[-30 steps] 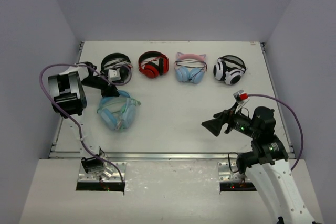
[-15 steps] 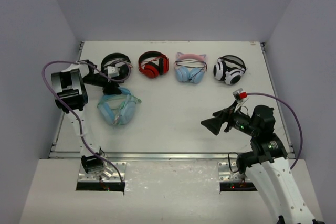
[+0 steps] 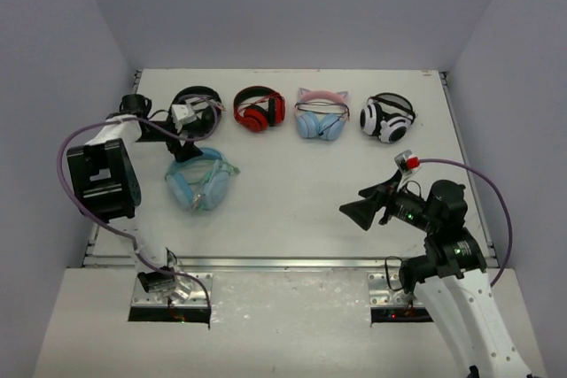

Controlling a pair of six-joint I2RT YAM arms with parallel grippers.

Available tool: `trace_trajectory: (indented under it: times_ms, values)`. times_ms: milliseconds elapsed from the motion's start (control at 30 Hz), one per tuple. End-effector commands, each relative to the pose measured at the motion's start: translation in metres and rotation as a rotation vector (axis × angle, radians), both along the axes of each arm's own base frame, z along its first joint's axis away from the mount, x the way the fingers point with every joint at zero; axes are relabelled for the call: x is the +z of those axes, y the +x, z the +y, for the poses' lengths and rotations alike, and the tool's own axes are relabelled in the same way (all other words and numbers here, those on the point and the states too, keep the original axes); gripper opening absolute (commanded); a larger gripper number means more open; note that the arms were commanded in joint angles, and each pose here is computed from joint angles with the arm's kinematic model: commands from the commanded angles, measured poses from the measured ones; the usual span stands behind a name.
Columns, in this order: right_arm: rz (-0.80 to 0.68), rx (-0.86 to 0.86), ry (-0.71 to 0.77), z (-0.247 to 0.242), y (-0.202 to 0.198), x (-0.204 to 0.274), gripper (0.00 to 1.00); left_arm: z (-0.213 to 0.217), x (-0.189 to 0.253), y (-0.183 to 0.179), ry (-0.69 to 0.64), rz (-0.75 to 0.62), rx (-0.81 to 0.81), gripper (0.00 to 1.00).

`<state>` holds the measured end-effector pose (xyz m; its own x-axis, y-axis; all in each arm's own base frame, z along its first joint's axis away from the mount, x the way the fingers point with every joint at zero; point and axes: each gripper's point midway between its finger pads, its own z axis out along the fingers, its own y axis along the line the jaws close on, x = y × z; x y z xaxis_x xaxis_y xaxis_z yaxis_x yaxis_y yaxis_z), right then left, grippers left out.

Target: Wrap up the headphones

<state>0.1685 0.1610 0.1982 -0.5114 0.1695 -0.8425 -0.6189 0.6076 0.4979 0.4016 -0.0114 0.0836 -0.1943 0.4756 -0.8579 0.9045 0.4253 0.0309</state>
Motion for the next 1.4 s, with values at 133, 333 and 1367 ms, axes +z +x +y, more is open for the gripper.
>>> trace_trajectory:
  times_ms: [133,333,1367]
  values:
    - [-0.070,0.024,0.023,0.004,-0.001,0.018,0.99,0.016,0.050,0.032,0.109,-0.164,0.252,1.00]
    - [-0.050,-0.063,-0.059,-0.008,0.018,0.009,0.99,0.014,0.174,0.051,-0.112,-0.382,0.800,1.00]
    - [0.010,-0.749,-0.564,-0.160,-0.012,0.046,0.99,0.048,0.199,-0.181,-0.553,-0.286,1.485,1.00]
